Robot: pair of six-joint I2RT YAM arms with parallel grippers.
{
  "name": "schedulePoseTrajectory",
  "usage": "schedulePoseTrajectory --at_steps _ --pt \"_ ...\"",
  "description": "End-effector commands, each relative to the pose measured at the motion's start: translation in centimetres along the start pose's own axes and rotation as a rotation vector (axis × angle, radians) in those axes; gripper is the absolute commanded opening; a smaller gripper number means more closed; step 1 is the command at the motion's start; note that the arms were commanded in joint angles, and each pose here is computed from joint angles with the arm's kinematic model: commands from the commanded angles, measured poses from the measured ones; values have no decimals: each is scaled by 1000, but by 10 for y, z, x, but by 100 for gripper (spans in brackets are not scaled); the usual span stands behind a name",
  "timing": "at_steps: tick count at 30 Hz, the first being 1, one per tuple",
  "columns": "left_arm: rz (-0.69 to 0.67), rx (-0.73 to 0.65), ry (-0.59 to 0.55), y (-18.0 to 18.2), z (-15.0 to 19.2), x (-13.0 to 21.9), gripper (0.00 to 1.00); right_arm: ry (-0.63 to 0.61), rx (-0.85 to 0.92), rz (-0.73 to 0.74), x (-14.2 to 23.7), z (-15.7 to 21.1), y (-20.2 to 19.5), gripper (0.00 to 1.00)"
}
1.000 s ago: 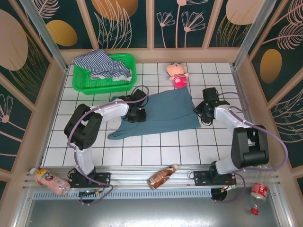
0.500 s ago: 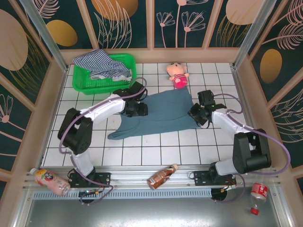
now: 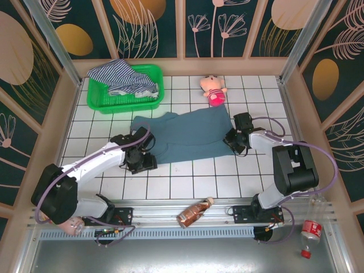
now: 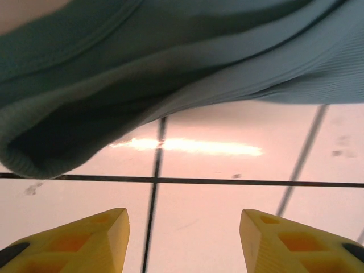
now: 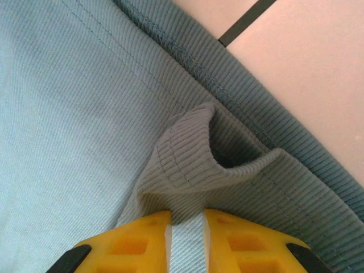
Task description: Fold and stack the tank tops
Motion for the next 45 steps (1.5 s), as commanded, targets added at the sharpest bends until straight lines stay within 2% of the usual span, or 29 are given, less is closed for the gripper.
schedulePoseTrajectory --at_steps 1,6,11,16,22,28,33,37,40,45 --pt "-38 29 -18 7 -4 -9 53 -13 16 7 -3 -1 -2 22" --pt "-83 23 -91 10 -27 -7 51 -8 17 31 -6 2 -9 22" --pt "-124 11 -94 23 -40 -16 49 -7 7 46 -5 4 -17 22" --pt "-109 17 -122 24 -60 -12 48 -5 7 56 -5 4 -23 22" --pt "-98 20 -74 30 -65 -32 48 1 0 68 -5 7 -30 22" --pt "-165 34 -51 44 -68 -39 48 -6 -3 84 2 8 -38 22" --pt "-85 45 -73 27 -75 -10 52 -22 48 -8 20 7 -21 28" --pt "41 84 -98 10 -74 20 54 -38 55 -64 40 5 -9 35" --pt "107 67 -103 -8 -74 30 54 -10 70 -87 43 15 -6 36" --pt "166 -18 -50 -46 -77 -1 53 32 88 -110 27 29 -5 35"
Point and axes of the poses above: each hand's point on the last joint's axis, 136 mm out from that joint toward the fingers, its own x axis back along the fingers, its own y axis along the line the jaws close on, z = x × y, the point moved 8 cm from there along x, back along the fingers, and after that the axes turned 4 degrees about x, right-handed, at the moved point
